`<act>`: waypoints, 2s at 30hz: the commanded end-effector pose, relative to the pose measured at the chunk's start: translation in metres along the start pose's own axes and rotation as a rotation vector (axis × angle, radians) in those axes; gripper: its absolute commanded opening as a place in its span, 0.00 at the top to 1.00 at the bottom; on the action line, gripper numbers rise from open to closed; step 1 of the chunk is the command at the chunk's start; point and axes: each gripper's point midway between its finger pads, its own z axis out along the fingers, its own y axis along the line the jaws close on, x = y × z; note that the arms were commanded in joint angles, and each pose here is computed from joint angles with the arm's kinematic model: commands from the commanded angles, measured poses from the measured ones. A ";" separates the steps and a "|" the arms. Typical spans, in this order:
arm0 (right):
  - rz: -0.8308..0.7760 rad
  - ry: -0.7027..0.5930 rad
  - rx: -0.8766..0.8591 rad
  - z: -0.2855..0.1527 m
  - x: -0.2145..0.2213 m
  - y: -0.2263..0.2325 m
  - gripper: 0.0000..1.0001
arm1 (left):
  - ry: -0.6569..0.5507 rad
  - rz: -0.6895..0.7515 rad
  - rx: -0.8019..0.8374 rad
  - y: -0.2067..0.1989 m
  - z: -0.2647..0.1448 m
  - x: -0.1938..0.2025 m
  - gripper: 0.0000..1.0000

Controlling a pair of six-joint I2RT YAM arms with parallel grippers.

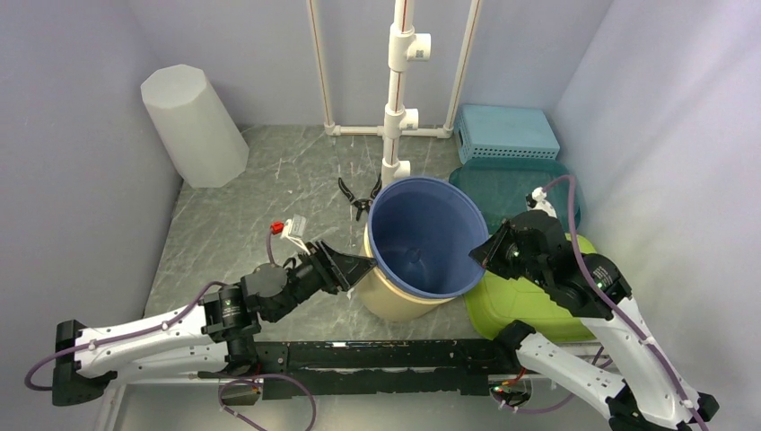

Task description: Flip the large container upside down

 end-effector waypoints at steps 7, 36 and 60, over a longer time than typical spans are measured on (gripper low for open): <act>0.020 0.097 -0.583 -0.071 -0.002 0.111 1.00 | -0.018 0.045 -0.210 0.024 0.015 -0.004 0.39; 0.040 0.137 -0.826 -0.125 -0.008 0.147 1.00 | 0.153 0.355 -0.423 0.034 0.021 0.029 0.45; -0.008 0.026 -0.600 -0.115 -0.027 0.117 1.00 | 0.194 0.478 -0.386 0.020 0.000 0.035 0.48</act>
